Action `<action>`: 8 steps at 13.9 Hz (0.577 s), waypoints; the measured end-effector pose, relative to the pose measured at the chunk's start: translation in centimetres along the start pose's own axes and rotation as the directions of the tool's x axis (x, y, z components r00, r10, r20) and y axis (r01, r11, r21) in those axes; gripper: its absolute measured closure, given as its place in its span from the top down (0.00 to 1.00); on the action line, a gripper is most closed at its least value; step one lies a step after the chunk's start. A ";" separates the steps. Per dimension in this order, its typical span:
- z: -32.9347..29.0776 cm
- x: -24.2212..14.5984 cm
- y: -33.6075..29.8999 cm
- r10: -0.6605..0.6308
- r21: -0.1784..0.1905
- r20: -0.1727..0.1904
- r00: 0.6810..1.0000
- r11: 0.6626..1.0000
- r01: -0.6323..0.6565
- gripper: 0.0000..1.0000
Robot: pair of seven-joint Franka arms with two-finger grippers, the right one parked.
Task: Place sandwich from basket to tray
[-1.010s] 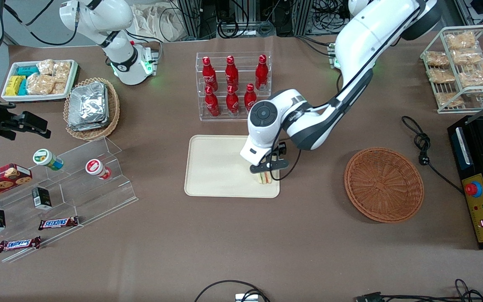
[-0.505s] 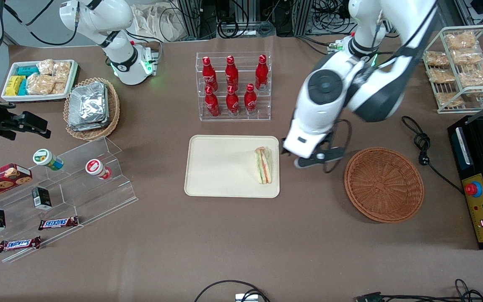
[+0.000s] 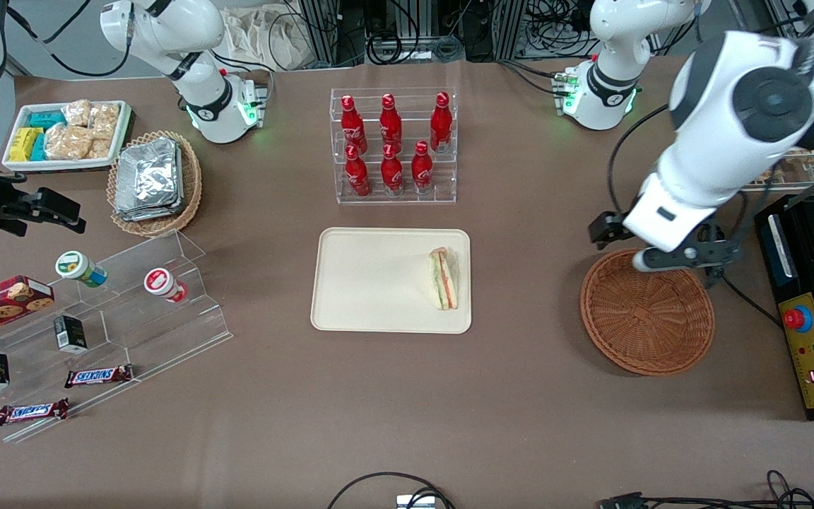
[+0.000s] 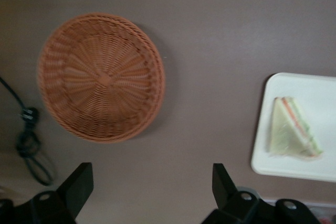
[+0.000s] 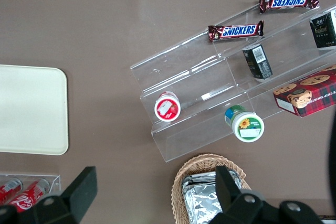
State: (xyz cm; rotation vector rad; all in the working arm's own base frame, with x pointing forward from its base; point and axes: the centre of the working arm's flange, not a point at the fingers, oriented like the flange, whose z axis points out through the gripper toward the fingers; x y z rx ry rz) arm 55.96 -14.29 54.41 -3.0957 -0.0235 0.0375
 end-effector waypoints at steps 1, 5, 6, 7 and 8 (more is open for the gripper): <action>-0.5 -0.2 -2.0 0.022 0.009 0.000 1.000 1.000 -0.022 1.00; -2.5 -1.2 -7.3 0.073 0.000 0.011 0.997 0.997 -0.073 1.00; -2.8 -1.5 -7.5 0.072 0.001 0.013 0.997 0.997 -0.072 1.00; -3.1 -1.7 -7.4 0.073 0.002 0.013 0.997 0.997 -0.073 1.00; -3.2 -1.8 -7.3 0.075 0.002 0.012 0.997 0.997 -0.075 1.00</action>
